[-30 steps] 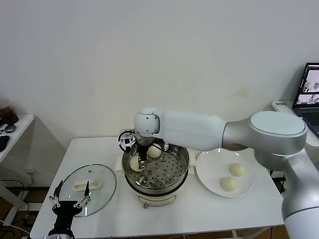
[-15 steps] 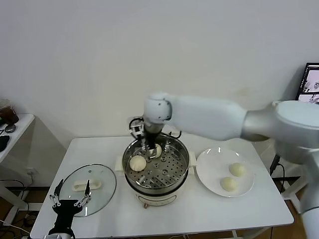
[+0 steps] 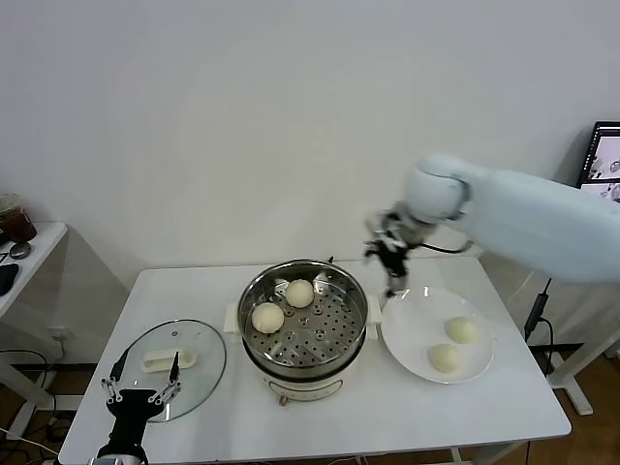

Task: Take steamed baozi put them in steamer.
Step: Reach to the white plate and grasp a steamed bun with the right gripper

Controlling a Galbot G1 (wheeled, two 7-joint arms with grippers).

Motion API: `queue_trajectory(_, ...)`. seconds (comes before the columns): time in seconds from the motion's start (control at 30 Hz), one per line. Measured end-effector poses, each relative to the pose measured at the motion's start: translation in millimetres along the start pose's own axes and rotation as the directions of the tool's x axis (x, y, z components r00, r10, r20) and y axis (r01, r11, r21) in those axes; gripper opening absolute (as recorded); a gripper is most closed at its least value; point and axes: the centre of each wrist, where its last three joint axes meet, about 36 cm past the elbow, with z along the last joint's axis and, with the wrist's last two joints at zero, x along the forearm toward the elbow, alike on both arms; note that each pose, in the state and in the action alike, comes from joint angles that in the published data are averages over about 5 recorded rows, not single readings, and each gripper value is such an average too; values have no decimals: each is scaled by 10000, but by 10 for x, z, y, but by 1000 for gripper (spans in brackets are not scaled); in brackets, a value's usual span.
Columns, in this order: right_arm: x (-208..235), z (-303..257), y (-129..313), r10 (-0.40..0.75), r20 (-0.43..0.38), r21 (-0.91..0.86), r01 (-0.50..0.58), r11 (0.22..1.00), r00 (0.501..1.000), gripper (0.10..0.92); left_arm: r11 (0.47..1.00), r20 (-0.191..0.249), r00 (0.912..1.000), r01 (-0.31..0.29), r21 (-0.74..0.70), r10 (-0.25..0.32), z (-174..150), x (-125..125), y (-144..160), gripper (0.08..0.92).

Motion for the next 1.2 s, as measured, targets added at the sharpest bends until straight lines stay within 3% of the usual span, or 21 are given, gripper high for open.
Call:
queue_trajectory(0.23, -317, 645, 417, -136, -410, -639, 110, 9979, 9991, 823, 9999, -133, 9999, -24, -114, 22, 32, 27, -1, 823)
queue_trajectory(0.5, -827, 1013, 774, -627, -751, -1060, 545, 9929, 9952, 823, 9998, -246, 9997, 70, -188, -74, 33, 73, 23, 823)
queue_trajectory(1.2, -1625, 1039, 979, -1098, -719, -1222, 1005, 9874, 9913, 823, 9995, -422, 9989, 210, -223, -219, 89, 96, 47, 823)
